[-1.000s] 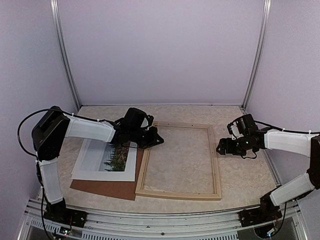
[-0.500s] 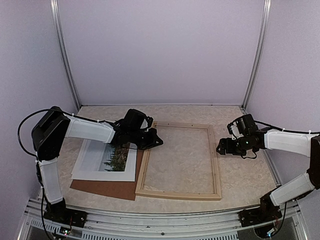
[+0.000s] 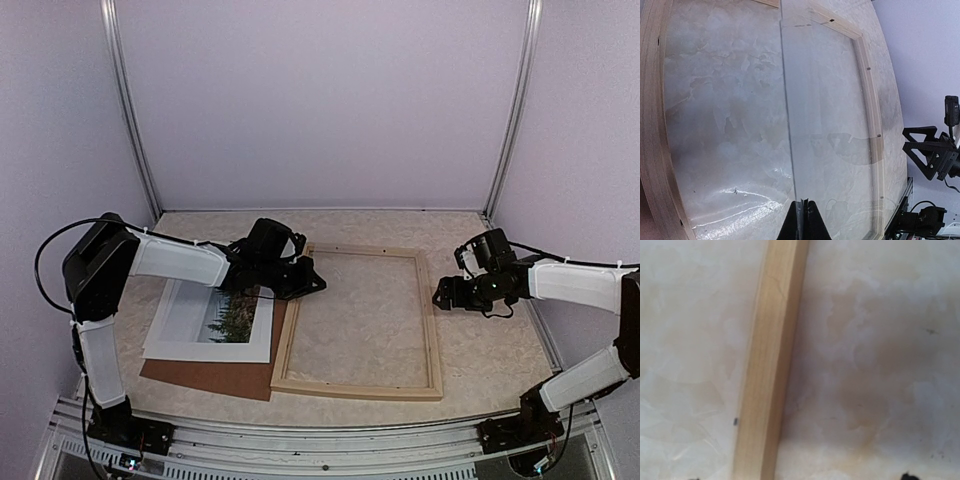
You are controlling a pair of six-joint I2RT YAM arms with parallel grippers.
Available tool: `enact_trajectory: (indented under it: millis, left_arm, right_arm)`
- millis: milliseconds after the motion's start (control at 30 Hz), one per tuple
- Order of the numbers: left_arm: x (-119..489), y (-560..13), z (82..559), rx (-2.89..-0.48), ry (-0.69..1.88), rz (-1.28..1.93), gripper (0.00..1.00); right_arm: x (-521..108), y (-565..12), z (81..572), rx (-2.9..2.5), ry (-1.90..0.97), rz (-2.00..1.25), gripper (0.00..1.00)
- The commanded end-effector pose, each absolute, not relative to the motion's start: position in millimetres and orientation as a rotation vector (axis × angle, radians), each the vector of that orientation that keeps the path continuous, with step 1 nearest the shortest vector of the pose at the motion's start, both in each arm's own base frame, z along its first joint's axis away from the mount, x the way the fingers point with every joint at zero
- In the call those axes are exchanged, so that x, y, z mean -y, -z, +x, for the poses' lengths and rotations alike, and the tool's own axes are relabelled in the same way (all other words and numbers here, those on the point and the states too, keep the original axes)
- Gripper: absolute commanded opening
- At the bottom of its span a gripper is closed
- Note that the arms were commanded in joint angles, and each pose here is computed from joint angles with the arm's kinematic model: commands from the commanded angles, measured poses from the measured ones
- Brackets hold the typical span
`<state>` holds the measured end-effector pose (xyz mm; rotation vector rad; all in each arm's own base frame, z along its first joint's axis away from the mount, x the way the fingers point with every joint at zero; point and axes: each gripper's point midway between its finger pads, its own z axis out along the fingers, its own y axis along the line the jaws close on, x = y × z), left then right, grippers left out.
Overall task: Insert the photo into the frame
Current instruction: Place the glass panel in the frame body.
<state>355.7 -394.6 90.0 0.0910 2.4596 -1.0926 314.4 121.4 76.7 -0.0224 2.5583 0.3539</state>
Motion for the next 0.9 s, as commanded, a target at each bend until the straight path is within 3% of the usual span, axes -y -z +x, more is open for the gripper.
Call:
enact_trajectory:
  millis: [0,867]
  left_arm:
    - [397.5,-108.4,355.5,-2.408,1.114,0.099,0.00]
    - [393.9,-110.3,356.5,-2.405,1.090,0.109,0.00]
  right_arm:
    - [-122.9,-76.1,312.2,-2.555,-0.349,-0.027,0.86]
    - [-125.8,-75.6,314.4,-2.558,-0.355,-0.032,0.86]
